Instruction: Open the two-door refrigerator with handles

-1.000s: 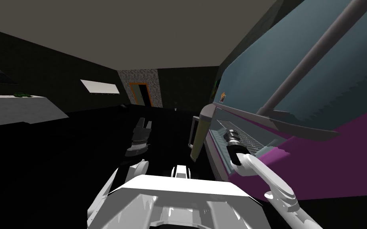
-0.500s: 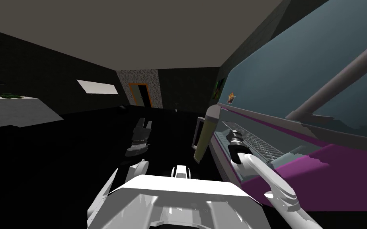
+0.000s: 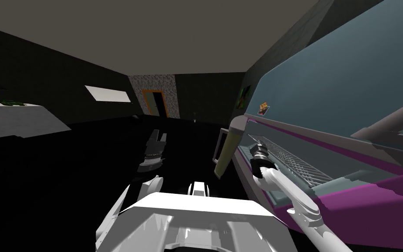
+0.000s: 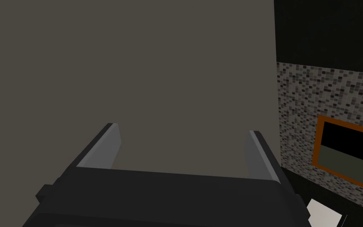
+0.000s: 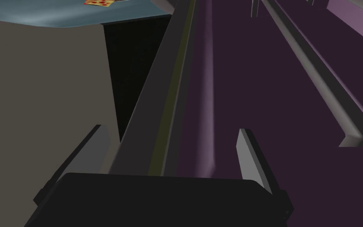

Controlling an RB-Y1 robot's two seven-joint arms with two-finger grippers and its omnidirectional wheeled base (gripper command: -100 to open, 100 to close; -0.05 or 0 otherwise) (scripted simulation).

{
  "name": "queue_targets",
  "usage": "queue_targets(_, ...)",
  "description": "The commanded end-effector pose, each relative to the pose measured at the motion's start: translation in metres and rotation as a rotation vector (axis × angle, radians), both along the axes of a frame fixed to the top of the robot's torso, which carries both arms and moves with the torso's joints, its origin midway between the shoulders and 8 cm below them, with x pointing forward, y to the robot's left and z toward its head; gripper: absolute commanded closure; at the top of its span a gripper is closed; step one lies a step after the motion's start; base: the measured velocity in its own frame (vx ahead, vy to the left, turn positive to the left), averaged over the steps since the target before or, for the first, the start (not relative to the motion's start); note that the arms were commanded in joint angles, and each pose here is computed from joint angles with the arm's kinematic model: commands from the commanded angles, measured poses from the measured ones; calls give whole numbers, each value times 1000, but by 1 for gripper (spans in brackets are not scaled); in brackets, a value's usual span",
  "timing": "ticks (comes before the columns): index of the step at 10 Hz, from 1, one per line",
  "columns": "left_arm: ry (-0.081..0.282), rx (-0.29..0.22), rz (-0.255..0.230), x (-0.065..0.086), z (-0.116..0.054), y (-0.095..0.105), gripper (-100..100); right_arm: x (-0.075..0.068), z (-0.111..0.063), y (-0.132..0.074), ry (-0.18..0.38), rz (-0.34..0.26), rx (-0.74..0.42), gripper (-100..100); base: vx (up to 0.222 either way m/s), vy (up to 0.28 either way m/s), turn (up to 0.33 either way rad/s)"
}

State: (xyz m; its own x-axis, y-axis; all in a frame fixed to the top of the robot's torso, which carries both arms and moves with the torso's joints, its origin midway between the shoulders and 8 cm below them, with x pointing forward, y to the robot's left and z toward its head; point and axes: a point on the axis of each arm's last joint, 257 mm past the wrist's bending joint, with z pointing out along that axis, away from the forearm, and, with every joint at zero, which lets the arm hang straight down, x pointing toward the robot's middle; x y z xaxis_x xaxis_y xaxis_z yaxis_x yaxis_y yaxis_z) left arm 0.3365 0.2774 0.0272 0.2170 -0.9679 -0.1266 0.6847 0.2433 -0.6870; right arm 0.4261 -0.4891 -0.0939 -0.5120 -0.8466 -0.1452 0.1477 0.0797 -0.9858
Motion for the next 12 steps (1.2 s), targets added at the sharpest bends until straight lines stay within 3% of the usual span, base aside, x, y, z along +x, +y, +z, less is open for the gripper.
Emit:
queue_targets(1,0,0,0,0,0,0,0,4,-5,-11,-25,-27,24,-100,-31,-41,64)
queue_targets(12,0,0,0,0,0,0,0,21,-34,-51,-119,-128,106,-100,-25,-33,67)
